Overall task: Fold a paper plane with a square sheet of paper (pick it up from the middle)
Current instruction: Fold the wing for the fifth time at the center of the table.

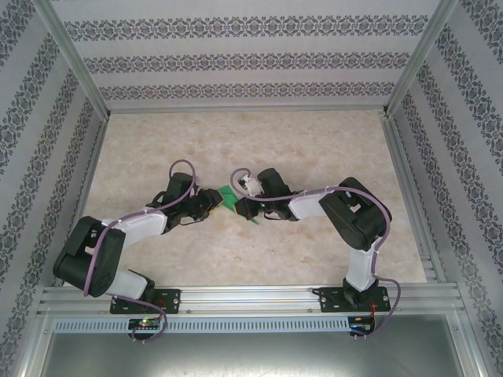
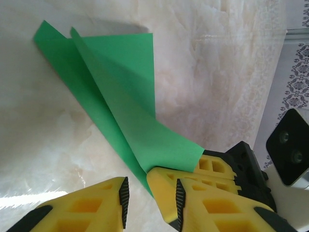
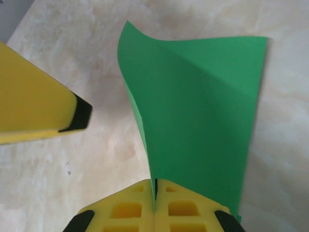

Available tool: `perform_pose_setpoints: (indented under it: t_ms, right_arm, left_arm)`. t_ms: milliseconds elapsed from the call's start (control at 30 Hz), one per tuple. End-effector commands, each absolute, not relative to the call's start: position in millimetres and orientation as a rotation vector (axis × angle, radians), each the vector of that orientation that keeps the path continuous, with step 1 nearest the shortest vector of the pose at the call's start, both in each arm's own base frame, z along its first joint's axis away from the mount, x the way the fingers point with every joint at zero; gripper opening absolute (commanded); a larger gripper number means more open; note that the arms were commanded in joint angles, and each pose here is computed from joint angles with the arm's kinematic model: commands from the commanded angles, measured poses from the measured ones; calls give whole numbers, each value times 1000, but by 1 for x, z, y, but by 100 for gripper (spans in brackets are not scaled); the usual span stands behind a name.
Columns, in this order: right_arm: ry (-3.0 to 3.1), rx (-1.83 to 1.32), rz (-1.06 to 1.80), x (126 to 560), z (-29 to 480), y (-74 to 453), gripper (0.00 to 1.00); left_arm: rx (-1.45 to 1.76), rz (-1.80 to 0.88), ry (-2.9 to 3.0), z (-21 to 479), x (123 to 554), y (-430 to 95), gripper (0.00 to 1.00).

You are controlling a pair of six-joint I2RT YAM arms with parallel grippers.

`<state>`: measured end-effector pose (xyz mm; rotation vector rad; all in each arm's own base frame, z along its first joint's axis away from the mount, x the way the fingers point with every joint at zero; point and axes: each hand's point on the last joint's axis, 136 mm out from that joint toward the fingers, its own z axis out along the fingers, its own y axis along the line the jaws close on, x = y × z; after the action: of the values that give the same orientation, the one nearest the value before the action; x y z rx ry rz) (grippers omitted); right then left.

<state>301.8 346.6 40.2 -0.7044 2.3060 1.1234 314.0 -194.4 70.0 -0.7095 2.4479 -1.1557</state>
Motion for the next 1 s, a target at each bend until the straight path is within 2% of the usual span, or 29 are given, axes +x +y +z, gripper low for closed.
perform_pose_setpoints:
  t_ms: [0, 333, 967]
  right_arm:
    - [2291, -620, 1260, 309, 51, 352, 0]
    - [2347, -447, 1417, 317, 53, 346, 0]
    - [2435, -341, 1549, 316, 44, 348, 0]
  left_arm:
    - [-609, -1213, 2403, 77, 321, -207, 34]
    - [-567, -1248, 2388, 72, 326, -219, 29]
    - [-560, -1281, 2368, 62, 335, -228, 25]
